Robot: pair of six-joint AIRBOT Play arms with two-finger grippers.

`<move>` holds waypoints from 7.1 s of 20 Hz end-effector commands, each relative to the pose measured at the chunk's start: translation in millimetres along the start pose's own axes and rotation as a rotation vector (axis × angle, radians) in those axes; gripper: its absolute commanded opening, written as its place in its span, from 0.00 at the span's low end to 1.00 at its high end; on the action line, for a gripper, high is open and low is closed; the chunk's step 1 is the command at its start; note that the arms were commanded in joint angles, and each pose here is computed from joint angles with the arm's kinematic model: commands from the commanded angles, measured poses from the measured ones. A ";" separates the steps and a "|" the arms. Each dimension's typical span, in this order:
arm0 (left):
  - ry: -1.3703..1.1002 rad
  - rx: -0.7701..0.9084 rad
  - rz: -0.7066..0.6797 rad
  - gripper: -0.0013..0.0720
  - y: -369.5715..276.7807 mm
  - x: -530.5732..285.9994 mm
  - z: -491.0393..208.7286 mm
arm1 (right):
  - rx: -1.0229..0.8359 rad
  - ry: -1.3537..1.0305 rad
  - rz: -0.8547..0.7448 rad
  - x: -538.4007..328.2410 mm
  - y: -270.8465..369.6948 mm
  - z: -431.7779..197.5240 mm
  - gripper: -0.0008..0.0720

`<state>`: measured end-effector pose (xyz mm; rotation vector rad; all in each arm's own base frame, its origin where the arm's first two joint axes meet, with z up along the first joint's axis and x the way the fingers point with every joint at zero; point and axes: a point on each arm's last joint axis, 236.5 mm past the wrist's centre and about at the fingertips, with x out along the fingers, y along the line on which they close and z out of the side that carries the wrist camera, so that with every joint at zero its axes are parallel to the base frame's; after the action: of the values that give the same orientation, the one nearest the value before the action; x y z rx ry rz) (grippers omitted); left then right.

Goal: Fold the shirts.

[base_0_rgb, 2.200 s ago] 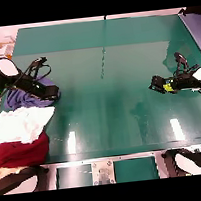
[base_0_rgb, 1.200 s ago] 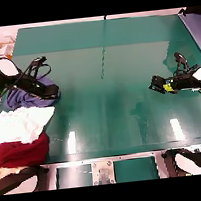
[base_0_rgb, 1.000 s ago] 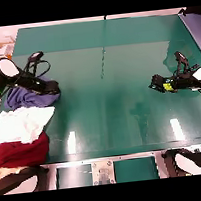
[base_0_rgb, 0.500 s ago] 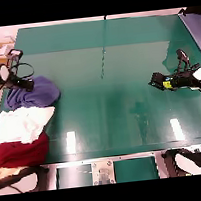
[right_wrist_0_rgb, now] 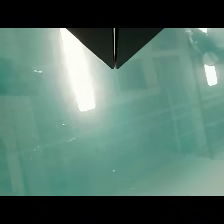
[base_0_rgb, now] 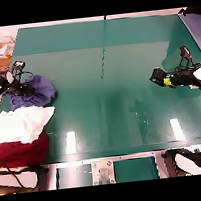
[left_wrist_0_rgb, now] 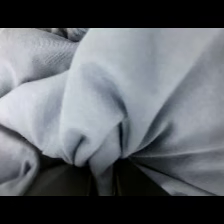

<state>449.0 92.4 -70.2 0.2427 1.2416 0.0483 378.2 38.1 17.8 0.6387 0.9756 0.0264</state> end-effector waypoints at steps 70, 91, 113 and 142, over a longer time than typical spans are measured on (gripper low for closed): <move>-0.968 0.150 -0.745 0.06 -177.2 -568.7 66.0 | -0.593 -0.817 0.420 -384.1 223.6 90.1 0.03; -0.177 -0.239 -0.674 0.06 -274.0 -30.2 106.2 | -0.120 0.113 0.246 123.3 72.2 41.0 0.03; -0.140 -0.046 -0.663 0.06 -270.2 -63.5 110.0 | 0.191 0.580 0.153 49.5 50.5 -283.6 0.62; 0.222 -0.008 -0.658 0.96 -202.5 -83.3 41.9 | 0.230 0.263 -0.207 3.8 -151.2 -36.3 0.03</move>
<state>440.0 -135.8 -21.5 -0.1457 1.4942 -0.4874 312.1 -52.5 -74.7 0.7548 1.3068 -0.1744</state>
